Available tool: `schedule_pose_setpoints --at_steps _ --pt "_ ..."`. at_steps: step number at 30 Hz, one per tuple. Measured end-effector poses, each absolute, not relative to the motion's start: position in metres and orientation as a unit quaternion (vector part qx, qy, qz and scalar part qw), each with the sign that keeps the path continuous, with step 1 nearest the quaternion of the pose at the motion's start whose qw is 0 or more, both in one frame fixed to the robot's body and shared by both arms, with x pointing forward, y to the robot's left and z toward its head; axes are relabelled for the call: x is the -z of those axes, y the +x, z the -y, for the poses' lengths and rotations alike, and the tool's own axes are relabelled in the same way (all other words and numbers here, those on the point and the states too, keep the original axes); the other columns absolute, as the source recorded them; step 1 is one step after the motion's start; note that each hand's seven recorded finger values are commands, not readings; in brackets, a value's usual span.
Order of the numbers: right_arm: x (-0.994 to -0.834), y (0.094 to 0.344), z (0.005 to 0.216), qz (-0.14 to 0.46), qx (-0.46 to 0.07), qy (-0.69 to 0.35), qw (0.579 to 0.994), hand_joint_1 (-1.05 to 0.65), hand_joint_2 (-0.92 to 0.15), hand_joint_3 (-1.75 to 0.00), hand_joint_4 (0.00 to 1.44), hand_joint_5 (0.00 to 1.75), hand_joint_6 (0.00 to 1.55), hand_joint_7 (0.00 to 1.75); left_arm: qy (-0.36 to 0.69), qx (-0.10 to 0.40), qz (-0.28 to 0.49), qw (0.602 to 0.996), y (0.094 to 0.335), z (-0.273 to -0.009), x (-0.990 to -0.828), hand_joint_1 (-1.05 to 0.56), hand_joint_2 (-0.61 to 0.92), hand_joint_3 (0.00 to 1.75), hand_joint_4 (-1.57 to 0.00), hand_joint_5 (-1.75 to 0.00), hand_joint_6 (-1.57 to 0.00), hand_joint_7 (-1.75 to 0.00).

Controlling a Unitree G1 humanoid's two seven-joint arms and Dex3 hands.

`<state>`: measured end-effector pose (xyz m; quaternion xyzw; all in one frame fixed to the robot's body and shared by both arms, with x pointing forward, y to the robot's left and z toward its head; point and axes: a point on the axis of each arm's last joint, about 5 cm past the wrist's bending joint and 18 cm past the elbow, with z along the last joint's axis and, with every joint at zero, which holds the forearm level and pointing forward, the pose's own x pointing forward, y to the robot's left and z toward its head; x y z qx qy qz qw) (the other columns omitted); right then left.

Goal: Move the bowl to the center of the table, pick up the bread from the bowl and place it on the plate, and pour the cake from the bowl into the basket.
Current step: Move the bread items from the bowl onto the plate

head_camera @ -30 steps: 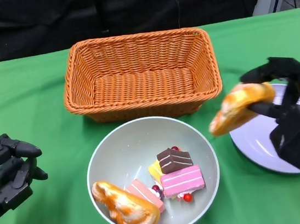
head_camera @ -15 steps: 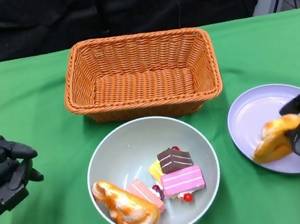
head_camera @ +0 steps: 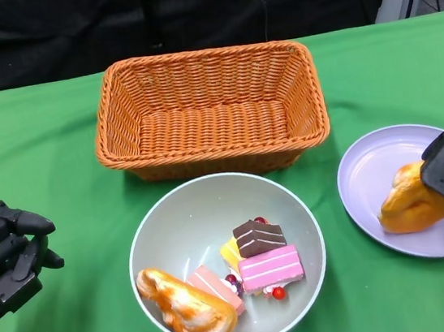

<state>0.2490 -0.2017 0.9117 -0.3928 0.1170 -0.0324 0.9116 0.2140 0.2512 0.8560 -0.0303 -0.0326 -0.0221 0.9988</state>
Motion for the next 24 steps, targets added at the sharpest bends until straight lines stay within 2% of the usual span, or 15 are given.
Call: schedule_pose_setpoints --at_steps 1,3,4,6,7,9,10,11,13,16,24 --pt "-0.9107 0.2499 0.2015 -0.117 0.036 -0.395 0.911 -0.27 -0.92 -0.09 0.75 1.31 0.97 0.39 -0.030 0.022 0.033 0.999 0.2140 -0.2512 -0.8560 0.01 0.76 0.72 -0.68 -1.56 -0.77 -1.20" --pt "-0.9095 0.2510 0.2009 -0.113 0.042 -0.398 0.909 -0.28 -0.92 -0.07 0.76 1.14 0.99 0.19 -0.030 0.022 0.032 0.999 0.2139 -0.2512 -0.8560 0.01 0.76 0.72 -0.68 -1.56 -0.77 -1.21" --pt "-0.9088 0.2514 0.2005 -0.112 0.044 -0.400 0.909 -0.29 -0.92 -0.07 0.75 1.04 0.94 0.12 -0.030 0.022 0.032 0.999 0.2140 -0.2512 -0.8560 0.01 0.76 0.72 -0.67 -1.57 -0.76 -1.21" --pt "-0.9072 0.2515 0.1994 -0.113 0.044 -0.407 0.905 -0.32 -0.92 -0.07 0.81 0.69 0.85 0.03 -0.029 0.022 0.032 0.999 0.2139 -0.2513 -0.8560 0.01 0.76 0.72 -0.66 -1.57 -0.75 -1.22" --pt "-0.9069 0.2515 0.1985 -0.112 0.041 -0.411 0.904 -0.33 -0.92 -0.08 0.77 0.60 0.79 0.02 -0.029 0.022 0.032 0.999 0.2139 -0.2514 -0.8560 0.01 0.76 0.72 -0.66 -1.57 -0.75 -1.22" --pt "-0.9072 0.2515 0.1985 -0.113 0.031 -0.430 0.895 -0.36 -0.92 -0.09 0.63 0.27 0.58 0.00 -0.029 0.022 0.032 0.999 0.2139 -0.2513 -0.8560 0.01 0.76 0.71 -0.67 -1.57 -0.75 -1.22" --pt "-0.9076 0.2514 0.1994 -0.116 0.025 -0.439 0.891 -0.36 -0.92 -0.09 0.59 0.20 0.53 0.00 -0.029 0.022 0.032 0.999 0.2139 -0.2514 -0.8560 0.01 0.76 0.71 -0.67 -1.57 -0.75 -1.22" --pt "-0.9080 0.2513 0.2003 -0.120 0.020 -0.445 0.887 -0.37 -0.92 -0.09 0.56 0.16 0.50 0.00 -0.029 0.022 0.033 0.999 0.2139 -0.2514 -0.8560 0.01 0.76 0.71 -0.67 -1.57 -0.75 -1.22" --pt "-0.9091 0.2506 0.2011 -0.128 0.010 -0.446 0.886 -0.38 -0.92 -0.08 0.37 0.04 0.33 0.00 -0.029 0.022 0.033 0.999 0.2139 -0.2514 -0.8560 0.01 0.77 0.70 -0.68 -1.57 -0.76 -1.22" --pt "-0.9107 0.2492 0.2006 -0.131 -0.002 -0.441 0.888 -0.41 -0.92 -0.08 0.22 0.00 0.19 0.00 -0.029 0.022 0.033 0.999 0.2139 -0.2514 -0.8560 0.00 0.76 0.70 -0.68 -1.56 -0.76 -1.22" --pt "-0.9065 0.2434 0.2015 -0.127 -0.022 -0.425 0.896 -0.45 -0.92 -0.05 0.02 0.00 0.03 0.00 -0.029 0.022 0.033 0.999 0.2139 -0.2514 -0.8560 0.01 0.76 0.70 -0.68 -1.55 -0.76 -1.19"
